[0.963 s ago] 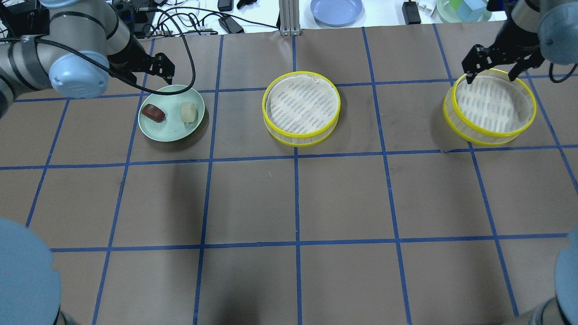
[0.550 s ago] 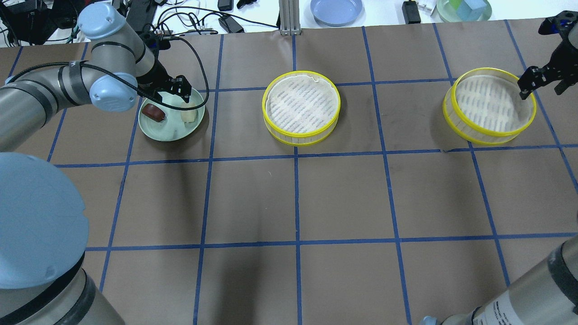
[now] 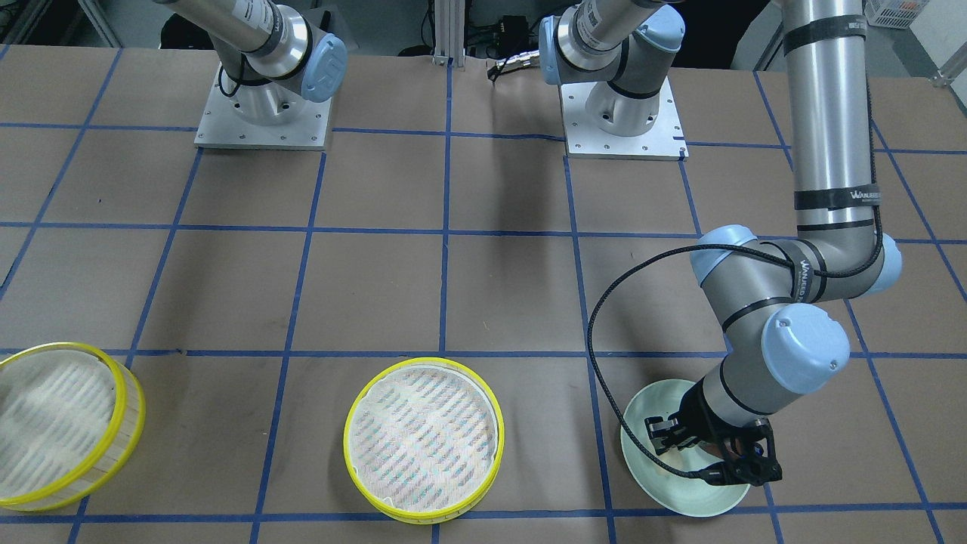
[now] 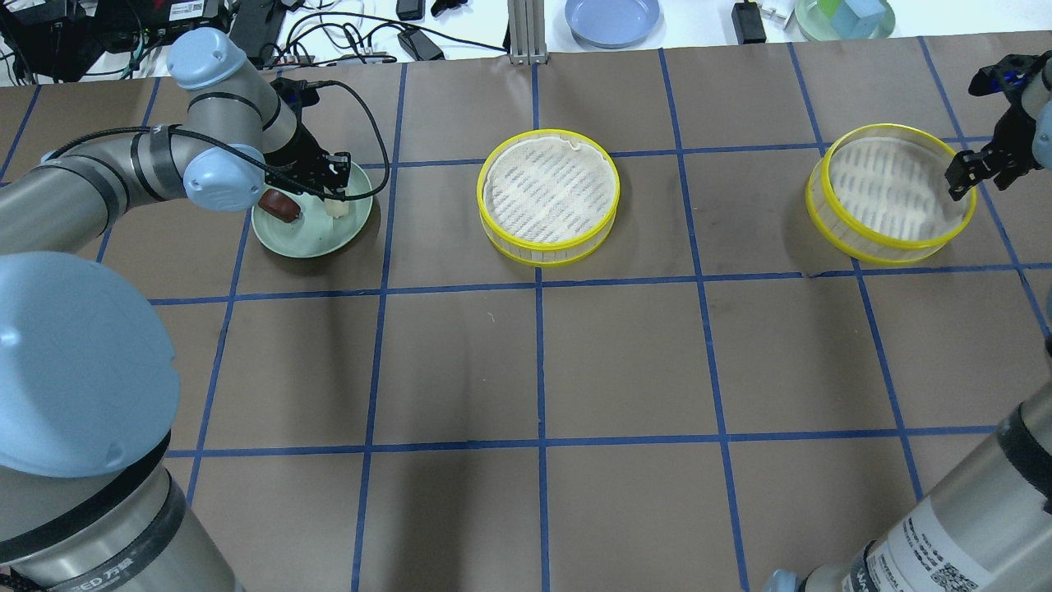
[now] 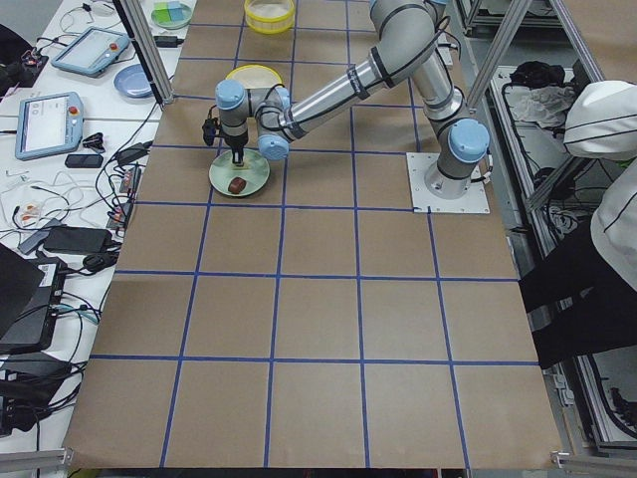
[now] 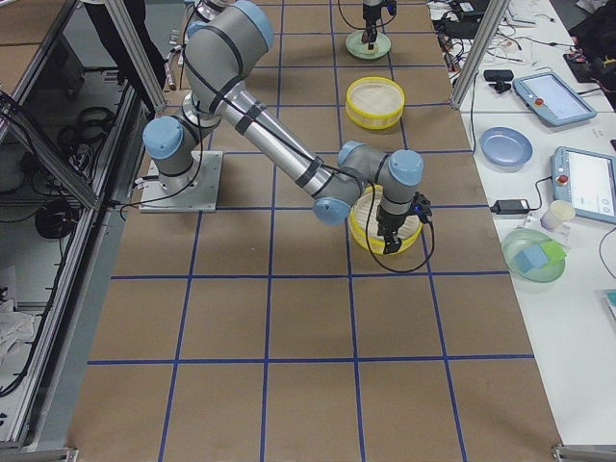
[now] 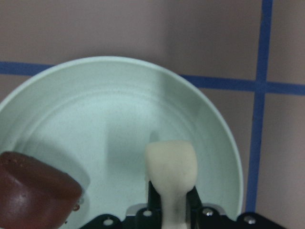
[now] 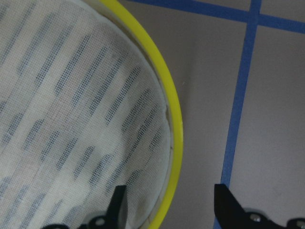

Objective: Stack buns with steamer

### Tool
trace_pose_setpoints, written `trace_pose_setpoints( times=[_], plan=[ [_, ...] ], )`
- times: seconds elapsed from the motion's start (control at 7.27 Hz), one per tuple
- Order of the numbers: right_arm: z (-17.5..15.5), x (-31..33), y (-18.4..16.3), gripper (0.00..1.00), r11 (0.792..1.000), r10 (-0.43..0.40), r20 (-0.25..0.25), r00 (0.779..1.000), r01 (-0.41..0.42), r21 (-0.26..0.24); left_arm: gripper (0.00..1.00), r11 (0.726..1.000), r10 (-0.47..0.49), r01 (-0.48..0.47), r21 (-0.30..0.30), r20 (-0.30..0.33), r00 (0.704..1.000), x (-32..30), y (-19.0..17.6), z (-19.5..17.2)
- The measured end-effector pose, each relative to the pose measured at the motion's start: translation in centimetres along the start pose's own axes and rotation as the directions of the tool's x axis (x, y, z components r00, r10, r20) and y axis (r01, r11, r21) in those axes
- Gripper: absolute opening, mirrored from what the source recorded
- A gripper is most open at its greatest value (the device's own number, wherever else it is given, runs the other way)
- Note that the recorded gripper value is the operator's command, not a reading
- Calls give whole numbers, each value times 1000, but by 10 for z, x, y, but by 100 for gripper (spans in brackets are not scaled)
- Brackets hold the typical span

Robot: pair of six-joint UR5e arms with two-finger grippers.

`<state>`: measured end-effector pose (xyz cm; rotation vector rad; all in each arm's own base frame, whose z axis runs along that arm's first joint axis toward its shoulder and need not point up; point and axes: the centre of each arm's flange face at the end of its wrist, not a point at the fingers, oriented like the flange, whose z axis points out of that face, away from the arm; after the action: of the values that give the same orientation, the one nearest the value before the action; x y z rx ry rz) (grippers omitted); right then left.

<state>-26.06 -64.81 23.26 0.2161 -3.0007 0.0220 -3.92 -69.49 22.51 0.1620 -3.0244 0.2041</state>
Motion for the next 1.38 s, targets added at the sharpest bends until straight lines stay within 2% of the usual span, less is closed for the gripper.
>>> trace_pose_setpoints(
  times=[0.28,0.41,0.69,0.83,0.96,1.1,1.38],
  plan=[
    [9,2,-3,12,1000,-8,-8,1000,8,9,0,990,-108,115,83,-76,991,51,-11,-53],
    [10,3,-4,1,1000,-14,-17,1000,14,19,0,982,-156,169,89,-137,978,90,-6,-67],
    [8,2,-6,0,999,-11,-15,1000,11,36,0,969,-220,240,51,-260,940,164,13,-63],
    [5,1,-7,0,998,-1,-1,1000,1,55,26,969,-228,246,24,-294,928,197,25,-51],
    [-2,0,-7,0,997,19,6,1000,-19,68,99,969,-239,248,-9,-310,920,224,38,-38],
    [-17,-2,-6,0,996,48,6,999,-49,76,100,966,-256,257,-38,-312,915,242,47,-28],
    [-54,-14,2,0,988,140,27,990,-141,58,100,956,-291,285,-68,-309,905,253,54,-20]
  ],
)
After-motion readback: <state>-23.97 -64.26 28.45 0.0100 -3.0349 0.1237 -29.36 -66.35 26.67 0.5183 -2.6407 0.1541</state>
